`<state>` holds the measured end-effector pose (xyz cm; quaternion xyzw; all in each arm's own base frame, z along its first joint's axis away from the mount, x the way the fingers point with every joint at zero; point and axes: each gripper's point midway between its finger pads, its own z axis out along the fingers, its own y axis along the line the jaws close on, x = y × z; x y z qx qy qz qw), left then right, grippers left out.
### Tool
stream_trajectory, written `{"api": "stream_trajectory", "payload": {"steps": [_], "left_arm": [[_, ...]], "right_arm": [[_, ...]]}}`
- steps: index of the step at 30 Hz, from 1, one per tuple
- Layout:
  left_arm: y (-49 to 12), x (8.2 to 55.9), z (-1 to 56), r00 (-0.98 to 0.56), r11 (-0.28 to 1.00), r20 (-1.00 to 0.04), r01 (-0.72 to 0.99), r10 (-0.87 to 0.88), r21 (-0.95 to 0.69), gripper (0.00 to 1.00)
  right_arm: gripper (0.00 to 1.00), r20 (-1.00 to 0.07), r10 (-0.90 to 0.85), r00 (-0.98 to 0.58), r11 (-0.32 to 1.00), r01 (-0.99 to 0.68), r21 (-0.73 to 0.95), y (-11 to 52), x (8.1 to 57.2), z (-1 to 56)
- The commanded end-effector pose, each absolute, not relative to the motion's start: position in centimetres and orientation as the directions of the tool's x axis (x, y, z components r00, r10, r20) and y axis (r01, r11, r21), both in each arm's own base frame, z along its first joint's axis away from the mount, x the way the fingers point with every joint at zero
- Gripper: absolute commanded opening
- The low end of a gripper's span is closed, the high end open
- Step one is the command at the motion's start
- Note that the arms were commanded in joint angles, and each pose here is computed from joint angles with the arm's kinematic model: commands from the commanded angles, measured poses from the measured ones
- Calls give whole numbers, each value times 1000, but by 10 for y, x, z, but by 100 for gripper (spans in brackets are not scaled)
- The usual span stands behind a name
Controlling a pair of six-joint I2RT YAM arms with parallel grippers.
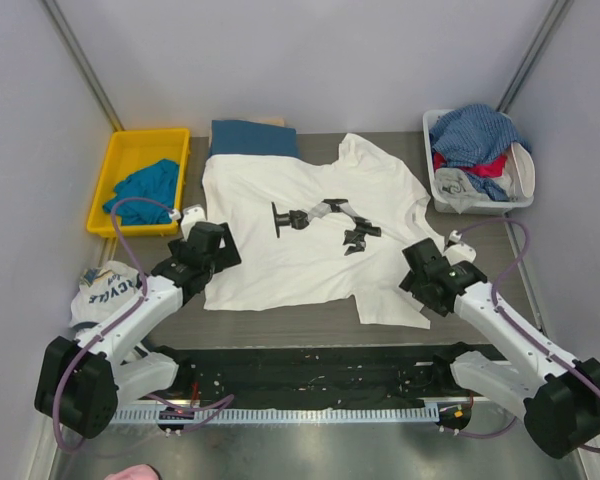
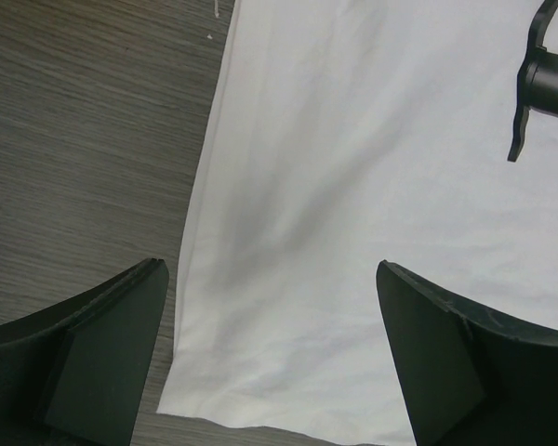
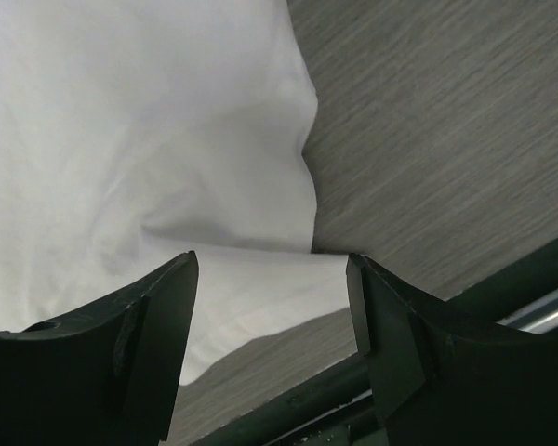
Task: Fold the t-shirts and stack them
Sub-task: Flatten the tshirt out
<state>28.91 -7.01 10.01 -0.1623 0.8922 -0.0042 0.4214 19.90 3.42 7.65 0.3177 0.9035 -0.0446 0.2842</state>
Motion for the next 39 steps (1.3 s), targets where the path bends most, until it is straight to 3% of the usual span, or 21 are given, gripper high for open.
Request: {"api": "stream_trajectory", "payload": {"steps": [1, 10, 15, 26, 39], "left_arm": [[-81, 303, 126, -533, 948, -788, -241, -309, -208, 100], [-90, 302, 127, -528, 944, -783, -214, -328, -251, 100], [-94, 306, 120, -542, 946, -775, -208, -324, -250, 100], [-83, 356, 122, -483, 945, -834, -300, -267, -129, 100], [-93, 455, 132, -439, 942, -870, -326, -224, -78, 100]], "right_arm": [[73, -557, 604, -570, 713, 698, 59, 26, 174, 71], [72, -572, 572, -588, 722, 692, 11, 39, 167, 64], [73, -595, 502, -628, 782, 623, 3, 56, 190, 62], [73, -779, 129, -614, 969, 245, -33, 128, 320, 132], [73, -735, 100, -670, 984, 175, -26, 126, 469, 76]]}}
